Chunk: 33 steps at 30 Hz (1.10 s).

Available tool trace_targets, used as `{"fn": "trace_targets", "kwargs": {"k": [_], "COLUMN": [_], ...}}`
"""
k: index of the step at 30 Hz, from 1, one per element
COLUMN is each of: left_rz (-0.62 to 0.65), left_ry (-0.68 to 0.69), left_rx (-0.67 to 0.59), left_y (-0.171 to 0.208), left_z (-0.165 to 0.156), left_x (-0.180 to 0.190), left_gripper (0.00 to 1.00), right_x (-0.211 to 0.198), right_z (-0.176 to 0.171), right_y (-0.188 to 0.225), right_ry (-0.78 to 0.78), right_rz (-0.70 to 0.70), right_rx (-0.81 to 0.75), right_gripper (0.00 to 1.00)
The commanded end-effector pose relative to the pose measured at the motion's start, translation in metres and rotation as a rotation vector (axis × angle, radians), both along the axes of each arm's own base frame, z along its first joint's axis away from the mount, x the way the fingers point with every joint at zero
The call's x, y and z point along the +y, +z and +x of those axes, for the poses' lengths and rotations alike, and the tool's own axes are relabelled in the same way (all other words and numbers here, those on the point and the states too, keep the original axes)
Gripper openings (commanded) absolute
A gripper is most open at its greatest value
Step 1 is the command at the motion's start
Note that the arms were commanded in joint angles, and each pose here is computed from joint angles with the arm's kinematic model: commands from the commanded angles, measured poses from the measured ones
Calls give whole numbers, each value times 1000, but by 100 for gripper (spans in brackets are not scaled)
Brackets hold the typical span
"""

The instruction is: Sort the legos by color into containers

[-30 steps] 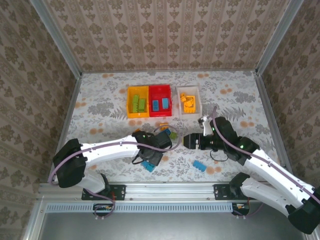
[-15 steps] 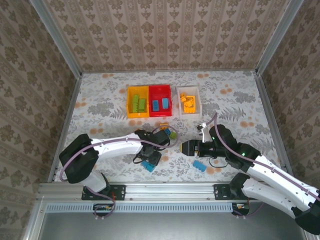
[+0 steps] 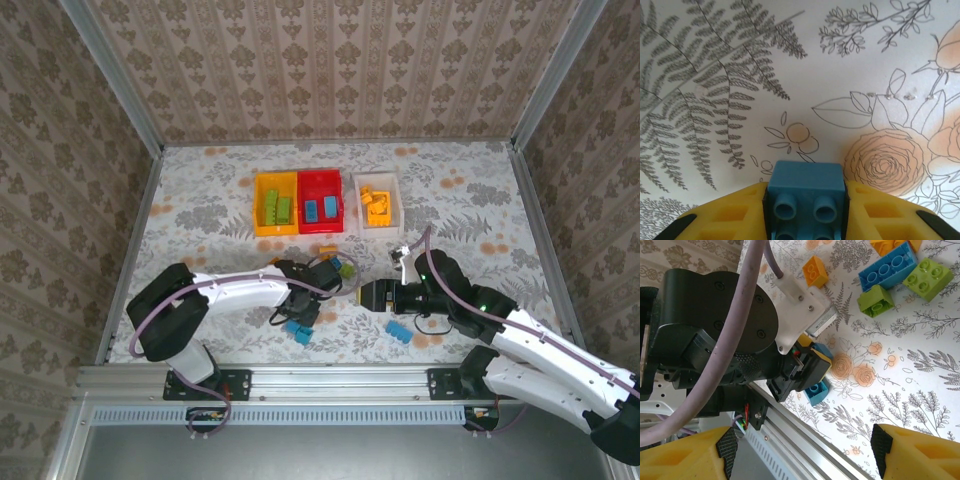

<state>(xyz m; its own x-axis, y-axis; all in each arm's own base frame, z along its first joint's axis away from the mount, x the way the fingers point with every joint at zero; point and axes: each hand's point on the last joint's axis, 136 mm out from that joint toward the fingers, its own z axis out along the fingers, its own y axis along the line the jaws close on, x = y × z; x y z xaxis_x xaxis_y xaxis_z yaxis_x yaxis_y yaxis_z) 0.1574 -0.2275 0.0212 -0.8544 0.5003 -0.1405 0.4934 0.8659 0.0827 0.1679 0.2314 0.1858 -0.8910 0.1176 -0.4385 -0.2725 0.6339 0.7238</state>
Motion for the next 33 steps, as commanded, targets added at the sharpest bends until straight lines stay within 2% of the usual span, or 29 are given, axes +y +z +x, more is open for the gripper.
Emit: {"fn": "trace_targets", "kwargs": {"k": [1,4,7,14,17,21,27,30,33], "left_rz": [62,60,-19,-290,-334,-360,-339,-359,-373], "left_ry": [-19,4,58,158,153,171,255,277,273], "left_rx": [-59,-117,-167,-265,-328,-360,-350,-315,-290], "left_y": [3,25,57,128,149,153,131,118,108], "left_z": [16,34,58,136,176,225,289,304,308], "left_x": [7,10,8,-11,-24,-41,-43,-47,-53], "left_gripper": [33,33,33,32,32,31,31,34,45], "right_x": [4,12,13,-9,-10,-7,-4,-3,-4], "right_z": [3,2,11,63,87,110,128,129,128], "right_y": [3,17,37,81,88,88,81,78,74], "right_ry": [-10,30,16,-211,-262,-296,-324,-328,-322], "right_rz": [21,76,93,-9,-51,-82,-113,-109,-116], "right_rx": [-12,-50,-119,-303,-310,-290,-232,-222,-213], "right_gripper": [74,74,74,74,73,72,71,72,72]}}
